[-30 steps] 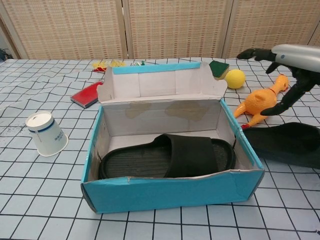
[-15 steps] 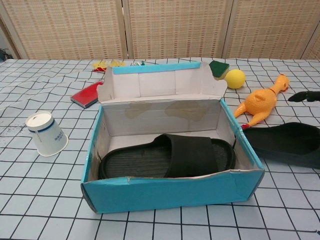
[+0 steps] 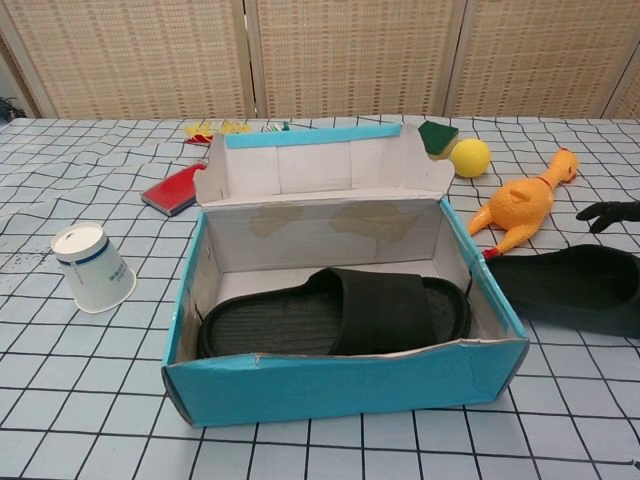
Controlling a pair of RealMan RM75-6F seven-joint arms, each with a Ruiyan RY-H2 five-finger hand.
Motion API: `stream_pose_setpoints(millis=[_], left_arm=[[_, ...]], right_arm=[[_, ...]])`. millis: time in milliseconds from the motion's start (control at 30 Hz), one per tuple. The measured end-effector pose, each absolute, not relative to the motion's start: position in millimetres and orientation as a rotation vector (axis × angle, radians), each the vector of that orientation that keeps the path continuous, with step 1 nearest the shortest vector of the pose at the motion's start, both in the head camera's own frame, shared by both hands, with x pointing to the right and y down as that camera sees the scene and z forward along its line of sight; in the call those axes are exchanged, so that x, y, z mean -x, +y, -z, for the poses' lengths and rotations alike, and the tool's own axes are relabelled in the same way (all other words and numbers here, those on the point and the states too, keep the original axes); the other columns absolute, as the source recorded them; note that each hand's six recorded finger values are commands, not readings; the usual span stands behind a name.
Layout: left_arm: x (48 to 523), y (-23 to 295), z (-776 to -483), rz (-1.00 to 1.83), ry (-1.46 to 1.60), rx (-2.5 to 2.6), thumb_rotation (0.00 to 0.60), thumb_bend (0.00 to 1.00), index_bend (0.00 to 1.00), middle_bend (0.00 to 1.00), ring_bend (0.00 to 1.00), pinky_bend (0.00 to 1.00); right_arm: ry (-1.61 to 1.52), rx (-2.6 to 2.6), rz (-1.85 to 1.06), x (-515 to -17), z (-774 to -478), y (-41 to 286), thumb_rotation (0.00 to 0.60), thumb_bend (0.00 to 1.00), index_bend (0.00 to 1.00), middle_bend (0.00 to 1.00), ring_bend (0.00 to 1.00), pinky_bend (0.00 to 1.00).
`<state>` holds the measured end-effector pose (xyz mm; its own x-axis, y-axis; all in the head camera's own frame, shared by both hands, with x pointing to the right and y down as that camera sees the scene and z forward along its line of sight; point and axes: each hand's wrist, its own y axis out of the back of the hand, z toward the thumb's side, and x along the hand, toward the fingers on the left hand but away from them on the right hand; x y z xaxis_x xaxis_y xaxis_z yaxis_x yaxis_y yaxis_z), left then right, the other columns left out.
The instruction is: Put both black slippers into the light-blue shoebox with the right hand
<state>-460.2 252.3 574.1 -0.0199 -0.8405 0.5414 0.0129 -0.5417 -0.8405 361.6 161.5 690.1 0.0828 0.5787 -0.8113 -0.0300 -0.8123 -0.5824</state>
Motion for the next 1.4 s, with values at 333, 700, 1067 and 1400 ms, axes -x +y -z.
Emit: stream_pose_setpoints(millis=[333,700,1067,1400], left_arm=[[460.1,252.2,-573.8,1.637,0.88,1.594,0.6,0.41,0.34,0.3,0.3,0.46],[459.5,252.6,-573.8,1.635,0.876,1.594,0.6,0.41,0.34,0.3,0.3,0.46],[459.1,253.0,-574.2,1.636,0.873,1.595,0.6,0.41,0.34,0.3,0.3,0.46],[459.3,253.0,-574.0,1.638,0.874,1.594,0.6,0.41,0.34,0.3,0.3,0.46]], right_arm=[[-0.53,1.928,-1.782,-356.5,-702.5,161.5,0.6,0.06,0.13,0.18,0.05,0.28],[-0.499,1.927,-1.785,-359.2,-701.7,163.9,0.6,0.06,0.18,0.24,0.11,0.31],[-0.51,1.849,-1.775,-364.1,-698.3,164.1,0.6,0.06,0.44,0.47,0.35,0.53],[-0.585,1.704,-1.671,-361.0,-662.3,156.7,0.6,0.06,0.48,0.49,0.37,0.55]])
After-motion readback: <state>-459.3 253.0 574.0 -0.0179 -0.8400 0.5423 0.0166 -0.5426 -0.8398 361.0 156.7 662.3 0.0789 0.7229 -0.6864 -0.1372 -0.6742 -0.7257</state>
